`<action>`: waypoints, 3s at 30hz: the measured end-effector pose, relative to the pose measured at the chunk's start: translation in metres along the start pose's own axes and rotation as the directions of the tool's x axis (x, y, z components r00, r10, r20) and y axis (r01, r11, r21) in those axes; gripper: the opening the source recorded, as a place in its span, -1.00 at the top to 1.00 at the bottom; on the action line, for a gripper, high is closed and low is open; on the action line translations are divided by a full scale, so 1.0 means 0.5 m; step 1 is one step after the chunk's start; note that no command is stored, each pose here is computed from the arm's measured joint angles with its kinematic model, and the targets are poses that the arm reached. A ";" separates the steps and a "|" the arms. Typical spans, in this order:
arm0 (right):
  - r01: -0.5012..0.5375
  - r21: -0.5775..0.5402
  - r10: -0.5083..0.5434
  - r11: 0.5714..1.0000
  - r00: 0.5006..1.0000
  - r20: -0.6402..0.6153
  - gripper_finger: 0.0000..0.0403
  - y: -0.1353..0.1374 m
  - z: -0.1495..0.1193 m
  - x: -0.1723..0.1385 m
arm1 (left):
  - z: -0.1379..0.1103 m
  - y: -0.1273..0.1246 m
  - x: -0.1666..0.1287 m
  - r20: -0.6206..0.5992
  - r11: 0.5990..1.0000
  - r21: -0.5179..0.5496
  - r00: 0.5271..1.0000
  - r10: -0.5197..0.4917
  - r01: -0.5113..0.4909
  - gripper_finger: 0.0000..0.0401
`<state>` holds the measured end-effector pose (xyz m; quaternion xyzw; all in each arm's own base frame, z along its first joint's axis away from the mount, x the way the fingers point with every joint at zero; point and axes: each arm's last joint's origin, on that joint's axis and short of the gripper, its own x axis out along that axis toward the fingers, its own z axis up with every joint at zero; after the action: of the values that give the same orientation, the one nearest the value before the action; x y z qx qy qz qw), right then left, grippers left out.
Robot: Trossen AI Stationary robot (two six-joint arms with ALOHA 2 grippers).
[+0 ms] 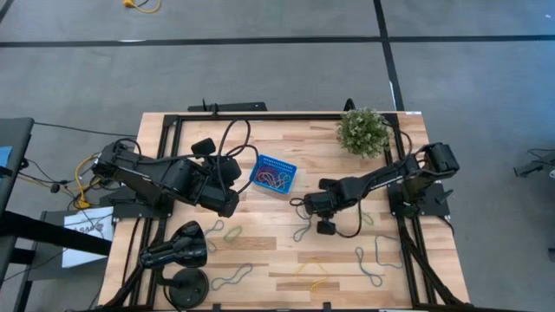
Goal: Pick and place items into bin
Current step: Put the yellow rubber band into the blue bin
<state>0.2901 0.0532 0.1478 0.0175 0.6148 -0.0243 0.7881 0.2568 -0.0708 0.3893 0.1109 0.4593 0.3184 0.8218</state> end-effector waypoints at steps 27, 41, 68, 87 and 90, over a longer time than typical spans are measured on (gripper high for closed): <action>0.284 0.099 -0.287 0.954 0.765 0.576 1.00 -0.013 0.107 -0.186 | -0.012 -0.013 0.022 0.002 0.998 0.018 0.998 0.064 -0.064 0.56; 0.368 0.227 -0.416 0.902 0.593 0.689 1.00 -0.062 0.149 -0.211 | -0.012 -0.013 0.022 -0.001 0.998 0.025 0.998 0.057 -0.057 0.56; 0.334 0.207 -0.392 0.919 0.730 0.561 0.98 -0.089 0.187 -0.008 | -0.012 -0.013 0.021 0.001 0.998 0.006 0.998 0.057 -0.057 0.56; 0.332 0.170 -0.368 0.928 0.739 0.564 0.13 -0.077 0.182 -0.043 | -0.012 -0.013 0.021 0.001 0.998 -0.007 0.998 0.057 -0.057 0.56; 0.337 0.088 -0.328 0.937 0.766 0.553 0.05 -0.039 0.168 -0.102 | -0.012 -0.013 0.021 0.003 0.998 -0.007 0.998 0.059 -0.059 0.56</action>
<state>0.3579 0.0299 0.2176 -0.1060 0.3502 -0.1623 0.9164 0.2587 -0.0698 0.3756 0.1219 0.4534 0.3442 0.8130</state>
